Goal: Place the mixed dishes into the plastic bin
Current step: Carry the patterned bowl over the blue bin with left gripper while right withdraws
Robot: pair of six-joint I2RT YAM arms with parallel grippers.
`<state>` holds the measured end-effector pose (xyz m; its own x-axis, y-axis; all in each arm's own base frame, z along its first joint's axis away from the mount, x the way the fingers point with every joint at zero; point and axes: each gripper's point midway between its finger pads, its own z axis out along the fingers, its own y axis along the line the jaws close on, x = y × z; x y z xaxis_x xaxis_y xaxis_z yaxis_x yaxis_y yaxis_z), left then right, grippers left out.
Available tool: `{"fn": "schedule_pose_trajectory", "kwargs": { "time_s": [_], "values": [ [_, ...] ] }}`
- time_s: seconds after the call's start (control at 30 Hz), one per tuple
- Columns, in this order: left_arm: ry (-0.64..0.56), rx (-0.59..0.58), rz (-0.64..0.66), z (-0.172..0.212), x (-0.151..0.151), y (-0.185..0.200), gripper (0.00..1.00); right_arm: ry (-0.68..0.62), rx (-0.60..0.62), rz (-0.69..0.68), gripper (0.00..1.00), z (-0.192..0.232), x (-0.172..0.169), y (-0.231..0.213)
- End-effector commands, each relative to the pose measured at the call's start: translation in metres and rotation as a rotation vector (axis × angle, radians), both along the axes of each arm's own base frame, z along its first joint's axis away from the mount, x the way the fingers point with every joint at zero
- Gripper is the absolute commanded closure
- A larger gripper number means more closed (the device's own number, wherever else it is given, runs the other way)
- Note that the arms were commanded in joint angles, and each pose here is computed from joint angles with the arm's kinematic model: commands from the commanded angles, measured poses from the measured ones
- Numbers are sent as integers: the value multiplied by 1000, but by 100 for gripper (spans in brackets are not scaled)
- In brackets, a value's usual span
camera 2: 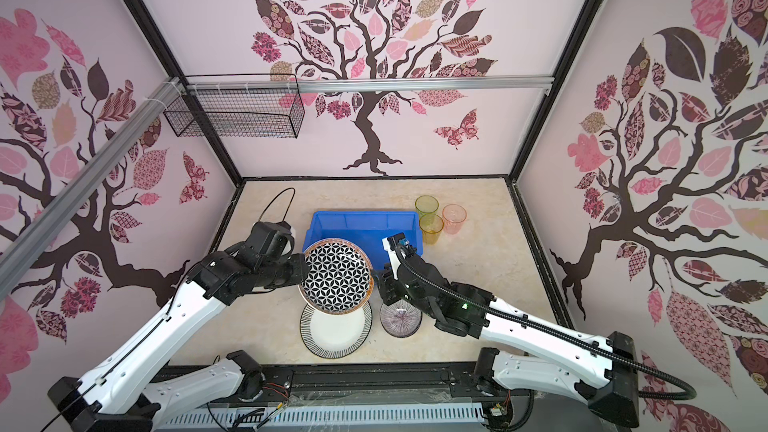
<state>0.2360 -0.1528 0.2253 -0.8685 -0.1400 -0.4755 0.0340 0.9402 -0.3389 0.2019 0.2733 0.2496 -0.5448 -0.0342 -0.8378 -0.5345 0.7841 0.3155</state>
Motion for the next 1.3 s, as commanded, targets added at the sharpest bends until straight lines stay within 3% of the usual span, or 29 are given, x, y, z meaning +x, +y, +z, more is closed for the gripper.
{"fn": "schedule_pose_trajectory", "kwargs": {
  "time_s": [0.0, 0.2, 0.43, 0.9, 1.27],
  "values": [
    [-183, -126, -34, 55, 37, -27, 100, -14, 7, -31, 56, 5, 1, -8],
    [-196, -162, -24, 60, 75, -37, 100, -10, 8, -29, 56, 4, -1, -10],
    [-199, -181, 41, 55, 115, -21, 100, -16, -4, -29, 55, 3, 0, -10],
    [-118, -115, 53, 3, 168, -32, 100, -29, -31, -13, 55, 3, 6, 0],
    [-40, -84, 52, -45, 189, -40, 100, -15, -44, -6, 55, -3, 8, 5]
  ]
}}
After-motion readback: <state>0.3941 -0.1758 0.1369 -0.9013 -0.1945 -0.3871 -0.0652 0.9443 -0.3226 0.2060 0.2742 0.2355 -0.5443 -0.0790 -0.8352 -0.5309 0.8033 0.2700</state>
